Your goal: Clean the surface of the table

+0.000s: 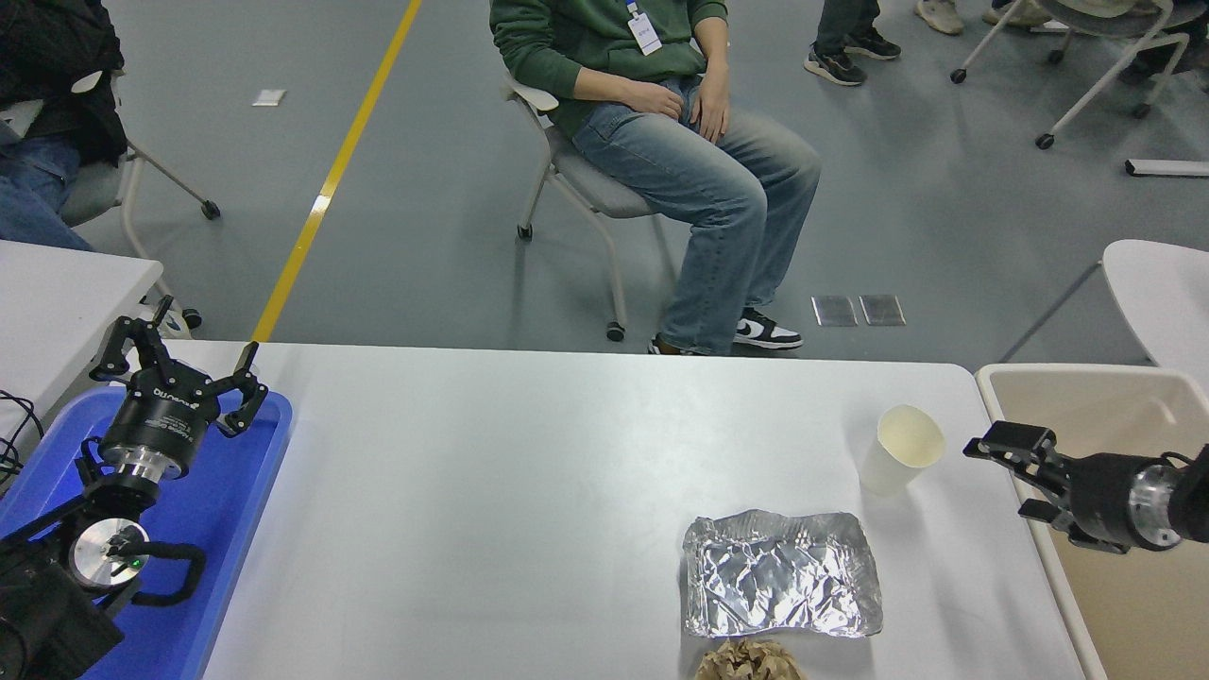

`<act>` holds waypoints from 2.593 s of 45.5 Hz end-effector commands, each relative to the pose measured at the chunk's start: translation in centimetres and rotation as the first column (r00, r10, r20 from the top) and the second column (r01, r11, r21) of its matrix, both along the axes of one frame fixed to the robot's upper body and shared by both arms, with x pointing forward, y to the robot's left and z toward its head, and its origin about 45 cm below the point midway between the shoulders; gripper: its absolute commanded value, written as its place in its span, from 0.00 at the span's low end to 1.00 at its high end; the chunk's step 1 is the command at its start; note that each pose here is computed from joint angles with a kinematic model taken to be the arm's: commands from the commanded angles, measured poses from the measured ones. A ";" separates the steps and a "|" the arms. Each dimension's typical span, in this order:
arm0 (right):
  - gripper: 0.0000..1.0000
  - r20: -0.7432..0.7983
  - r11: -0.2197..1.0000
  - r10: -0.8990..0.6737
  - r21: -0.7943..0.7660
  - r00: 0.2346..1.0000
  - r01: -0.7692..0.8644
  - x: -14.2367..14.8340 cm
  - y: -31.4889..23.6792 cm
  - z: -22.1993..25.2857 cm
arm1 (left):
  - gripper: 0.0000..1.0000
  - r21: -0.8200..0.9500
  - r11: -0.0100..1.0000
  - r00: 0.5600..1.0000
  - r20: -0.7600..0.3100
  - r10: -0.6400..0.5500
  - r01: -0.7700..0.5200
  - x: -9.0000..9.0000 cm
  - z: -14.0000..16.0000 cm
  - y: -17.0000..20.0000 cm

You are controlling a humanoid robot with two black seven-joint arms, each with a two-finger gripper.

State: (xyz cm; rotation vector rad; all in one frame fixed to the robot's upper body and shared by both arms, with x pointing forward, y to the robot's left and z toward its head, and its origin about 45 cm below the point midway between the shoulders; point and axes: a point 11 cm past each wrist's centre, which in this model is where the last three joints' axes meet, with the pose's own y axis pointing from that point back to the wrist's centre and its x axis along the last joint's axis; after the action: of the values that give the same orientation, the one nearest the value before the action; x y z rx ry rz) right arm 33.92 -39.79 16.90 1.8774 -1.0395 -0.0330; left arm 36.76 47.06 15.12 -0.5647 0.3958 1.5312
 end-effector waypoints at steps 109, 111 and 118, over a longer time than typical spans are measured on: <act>0.00 -0.006 0.983 0.034 -0.179 0.999 -0.035 -2.8 -8.3 12.0 | 1.00 0.000 1.000 1.000 0.000 0.000 0.000 0.0 0.0 0.0; 0.00 -0.010 0.984 0.024 -0.177 1.000 -0.026 -3.4 -9.1 12.7 | 1.00 0.000 1.000 1.000 0.000 0.000 0.000 0.0 0.0 0.0; 0.00 0.003 0.986 -0.004 -0.168 1.000 0.004 -4.8 -11.3 15.8 | 1.00 0.000 1.000 1.000 0.000 0.000 0.000 0.0 0.0 0.0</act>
State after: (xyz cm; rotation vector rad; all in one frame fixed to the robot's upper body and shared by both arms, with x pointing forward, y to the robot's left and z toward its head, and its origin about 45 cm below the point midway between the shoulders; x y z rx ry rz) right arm 31.84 -47.78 28.41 1.7379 -0.9798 0.0688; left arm 36.77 47.07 15.12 -0.5646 0.3957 1.5313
